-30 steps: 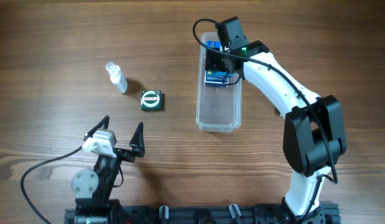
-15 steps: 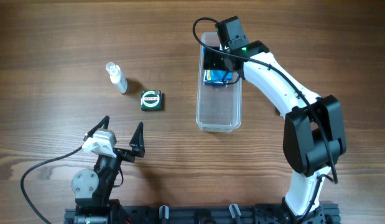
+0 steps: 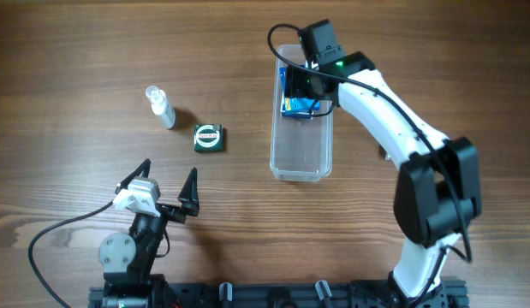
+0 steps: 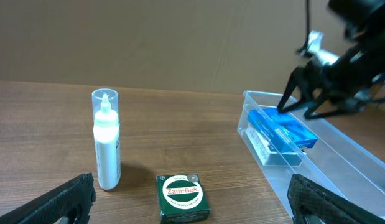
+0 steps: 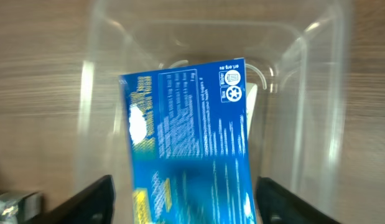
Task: Pack container
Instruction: 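Carry the VapoDrops box into the container beside the Hansaplast box, then release the VapoDrops box and raise the right gripper out, then lower the right gripper onto the white-green Panadol box and grasp it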
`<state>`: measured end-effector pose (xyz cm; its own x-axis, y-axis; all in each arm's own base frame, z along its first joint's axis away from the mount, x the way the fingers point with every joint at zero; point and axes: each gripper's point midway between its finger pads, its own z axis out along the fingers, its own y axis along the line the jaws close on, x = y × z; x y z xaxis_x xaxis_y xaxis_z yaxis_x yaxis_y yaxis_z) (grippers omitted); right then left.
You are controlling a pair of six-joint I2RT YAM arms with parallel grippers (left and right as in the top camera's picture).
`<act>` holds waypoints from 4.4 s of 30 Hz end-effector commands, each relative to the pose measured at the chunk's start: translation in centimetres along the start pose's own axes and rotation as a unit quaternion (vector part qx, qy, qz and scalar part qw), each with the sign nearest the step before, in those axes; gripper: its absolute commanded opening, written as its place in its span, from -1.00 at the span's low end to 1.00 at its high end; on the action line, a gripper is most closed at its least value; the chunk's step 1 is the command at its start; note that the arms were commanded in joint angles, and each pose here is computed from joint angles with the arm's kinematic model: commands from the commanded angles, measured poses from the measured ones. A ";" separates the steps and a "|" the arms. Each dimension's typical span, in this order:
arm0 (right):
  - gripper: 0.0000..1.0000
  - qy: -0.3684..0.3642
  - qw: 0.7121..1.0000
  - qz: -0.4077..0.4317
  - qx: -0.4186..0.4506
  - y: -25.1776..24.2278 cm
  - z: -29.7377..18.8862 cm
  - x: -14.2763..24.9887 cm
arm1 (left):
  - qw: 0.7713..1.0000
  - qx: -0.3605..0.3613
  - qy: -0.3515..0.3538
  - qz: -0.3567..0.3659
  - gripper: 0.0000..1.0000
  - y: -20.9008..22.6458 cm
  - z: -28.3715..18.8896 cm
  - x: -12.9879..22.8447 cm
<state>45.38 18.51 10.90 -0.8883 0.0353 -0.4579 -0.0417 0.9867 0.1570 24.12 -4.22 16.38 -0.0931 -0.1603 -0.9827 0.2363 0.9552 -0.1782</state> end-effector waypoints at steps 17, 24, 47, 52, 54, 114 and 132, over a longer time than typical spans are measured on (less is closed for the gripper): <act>-0.91 0.121 0.990 -0.065 0.015 0.3 0.4 7.6 | 1.000 0.002 -0.001 0.007 0.99 -0.1 0.0 0.1; -0.91 0.122 0.990 -0.064 0.016 0.4 2.2 7.8 | 1.000 0.002 -0.001 0.007 1.00 -0.1 0.0 0.1; -0.91 0.086 0.994 -0.057 -0.031 2.4 2.7 6.0 | 1.000 0.002 -0.001 0.007 0.99 -0.1 0.0 0.1; -0.91 0.100 0.993 -0.058 -0.025 1.9 2.9 6.9 | 1.000 0.002 -0.001 0.007 0.99 -0.1 0.0 0.1; -0.91 0.103 0.993 -0.058 -0.024 1.8 3.3 7.3 | 1.000 0.002 -0.001 0.007 0.99 -0.1 0.0 0.1; 0.99 -0.067 0.836 0.513 0.181 -19.5 -14.7 11.8 | 1.000 0.002 -0.001 0.007 0.99 -0.1 0.0 0.1; 0.93 0.092 0.728 0.645 0.212 -25.4 -5.8 16.5 | 1.000 0.001 0.003 0.006 0.99 0.0 0.0 0.3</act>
<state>29.56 -6.68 5.72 -0.1696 0.9836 -0.0611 0.9812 0.1743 0.0823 24.12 -4.23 16.38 -0.0932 -0.1603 -0.9827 0.2366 0.9551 -0.1782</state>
